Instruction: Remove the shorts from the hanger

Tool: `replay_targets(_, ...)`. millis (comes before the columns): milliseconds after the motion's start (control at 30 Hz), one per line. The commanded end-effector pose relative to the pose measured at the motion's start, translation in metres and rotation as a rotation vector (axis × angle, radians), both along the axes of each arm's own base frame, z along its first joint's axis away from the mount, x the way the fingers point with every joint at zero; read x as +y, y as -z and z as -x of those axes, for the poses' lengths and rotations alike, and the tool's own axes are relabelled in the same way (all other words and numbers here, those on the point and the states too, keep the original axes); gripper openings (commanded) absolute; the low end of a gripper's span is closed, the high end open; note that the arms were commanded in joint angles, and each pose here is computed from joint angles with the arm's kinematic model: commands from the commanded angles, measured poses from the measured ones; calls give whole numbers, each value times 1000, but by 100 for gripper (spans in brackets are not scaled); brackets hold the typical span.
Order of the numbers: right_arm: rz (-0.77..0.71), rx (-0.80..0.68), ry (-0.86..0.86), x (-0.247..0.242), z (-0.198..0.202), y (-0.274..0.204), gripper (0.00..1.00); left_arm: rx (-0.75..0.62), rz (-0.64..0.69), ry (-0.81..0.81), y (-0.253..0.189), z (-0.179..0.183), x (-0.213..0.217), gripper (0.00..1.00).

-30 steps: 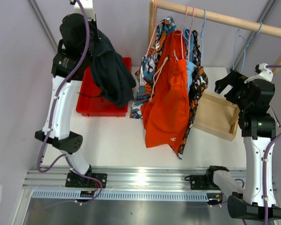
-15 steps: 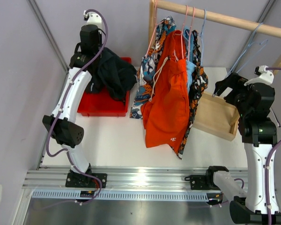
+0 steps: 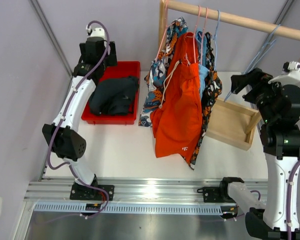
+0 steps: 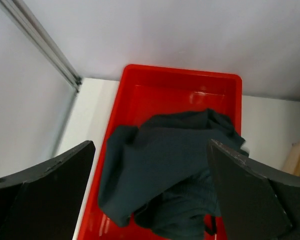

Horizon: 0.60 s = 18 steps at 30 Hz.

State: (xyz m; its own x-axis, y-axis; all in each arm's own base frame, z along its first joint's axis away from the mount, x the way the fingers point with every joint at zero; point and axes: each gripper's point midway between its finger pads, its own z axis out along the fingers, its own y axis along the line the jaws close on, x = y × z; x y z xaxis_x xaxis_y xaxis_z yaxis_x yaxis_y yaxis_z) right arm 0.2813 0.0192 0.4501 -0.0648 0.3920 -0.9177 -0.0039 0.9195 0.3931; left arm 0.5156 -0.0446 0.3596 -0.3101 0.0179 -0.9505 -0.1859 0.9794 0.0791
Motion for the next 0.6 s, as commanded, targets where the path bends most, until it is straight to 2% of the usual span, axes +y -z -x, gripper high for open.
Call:
replay_targets(0,-37,-190,-168,31,2,-65,99,74,125,35,27,26,-14,99)
replay_targets(100,-62,-185,-238,45,-17,-72,98,45,193,60,25,64,-20,99)
replay_targets(200,-60,-193,-291,61,-34,-84,97,45,196,91,31,106,-27,99)
replay_targets(267,-48,-207,-279,62,-43,-93,97,95,182,111,57,130,-32,99)
replay_targets(300,-45,-181,-290,69,-56,-86,97,60,192,135,44,146,-34,100)
replay_targets(367,-29,-181,-282,71,-66,-90,97,105,181,136,67,167,-30,99)
replay_targets(400,-30,-156,-281,74,-79,-82,96,84,188,142,63,181,-27,99)
replay_targets(567,-17,-136,-247,76,-100,-72,91,87,199,167,76,218,-19,99)
